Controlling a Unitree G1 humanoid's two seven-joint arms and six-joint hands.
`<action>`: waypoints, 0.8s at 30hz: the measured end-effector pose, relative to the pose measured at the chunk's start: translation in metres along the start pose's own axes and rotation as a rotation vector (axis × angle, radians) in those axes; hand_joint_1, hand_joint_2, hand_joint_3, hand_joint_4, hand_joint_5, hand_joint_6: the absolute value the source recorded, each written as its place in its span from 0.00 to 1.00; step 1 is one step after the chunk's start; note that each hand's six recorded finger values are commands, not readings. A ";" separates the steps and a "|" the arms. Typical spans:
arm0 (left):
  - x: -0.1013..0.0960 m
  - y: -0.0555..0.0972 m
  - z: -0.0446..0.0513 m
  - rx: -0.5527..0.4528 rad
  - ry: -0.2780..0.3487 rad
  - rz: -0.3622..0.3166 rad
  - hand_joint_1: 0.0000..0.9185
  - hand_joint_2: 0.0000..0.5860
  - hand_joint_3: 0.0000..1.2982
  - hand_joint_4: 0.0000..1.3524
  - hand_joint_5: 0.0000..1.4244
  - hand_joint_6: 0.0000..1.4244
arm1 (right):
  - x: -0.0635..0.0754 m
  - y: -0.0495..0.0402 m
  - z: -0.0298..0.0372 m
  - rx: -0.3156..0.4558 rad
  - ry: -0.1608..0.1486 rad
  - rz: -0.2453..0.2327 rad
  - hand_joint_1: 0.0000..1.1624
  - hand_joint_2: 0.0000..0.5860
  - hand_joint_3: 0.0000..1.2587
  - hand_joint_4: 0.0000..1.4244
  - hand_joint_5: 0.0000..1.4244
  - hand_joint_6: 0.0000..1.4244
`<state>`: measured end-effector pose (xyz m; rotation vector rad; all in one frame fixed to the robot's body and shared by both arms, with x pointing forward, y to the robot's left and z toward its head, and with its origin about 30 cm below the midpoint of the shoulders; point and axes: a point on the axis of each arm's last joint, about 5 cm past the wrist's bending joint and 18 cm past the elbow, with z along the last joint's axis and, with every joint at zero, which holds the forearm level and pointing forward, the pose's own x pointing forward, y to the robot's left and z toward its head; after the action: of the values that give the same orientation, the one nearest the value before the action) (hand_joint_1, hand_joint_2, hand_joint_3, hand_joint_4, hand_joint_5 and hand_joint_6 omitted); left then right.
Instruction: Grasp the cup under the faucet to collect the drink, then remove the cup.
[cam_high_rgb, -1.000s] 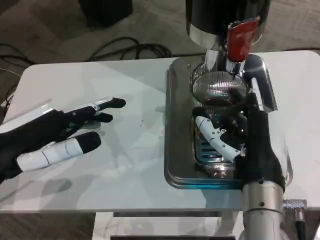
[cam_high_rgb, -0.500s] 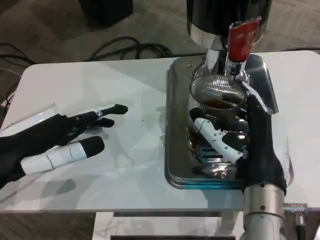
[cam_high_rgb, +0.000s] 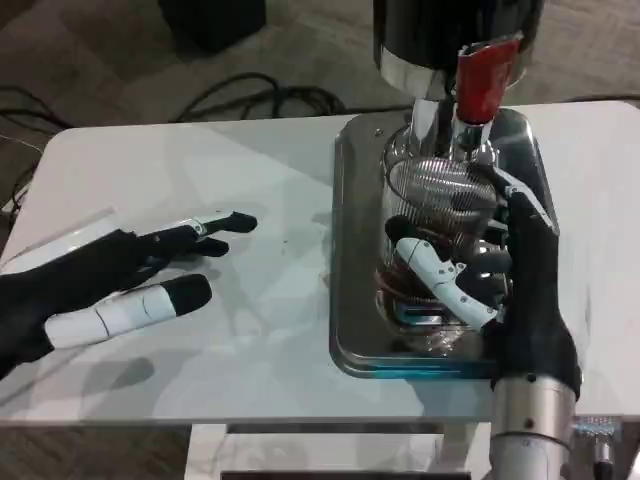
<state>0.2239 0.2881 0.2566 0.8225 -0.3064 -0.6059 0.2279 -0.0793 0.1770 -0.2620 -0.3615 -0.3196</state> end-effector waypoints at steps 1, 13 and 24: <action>0.000 0.000 0.0000 0.000 0.000 0.000 0.00 0.07 0.09 0.02 0.06 0.07 | 0.000 0.0000 -0.0004 0.000 -0.001 -0.001 0.60 0.58 0.32 0.43 0.46 0.65; 0.004 0.001 -0.0024 -0.010 0.003 0.000 0.00 0.07 0.10 0.02 0.06 0.07 | -0.001 -0.0003 -0.0010 0.001 -0.003 -0.017 0.61 0.55 0.38 0.49 0.54 0.77; 0.012 0.000 -0.0015 -0.011 -0.022 -0.002 0.00 0.07 0.11 0.03 0.07 0.07 | -0.003 -0.0075 -0.0053 0.002 -0.004 -0.068 0.62 0.53 0.47 0.56 0.64 0.88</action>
<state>0.2344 0.2819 0.2562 0.8062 -0.3225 -0.6183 0.2241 -0.0870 0.1724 -0.2490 -0.3753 -0.3860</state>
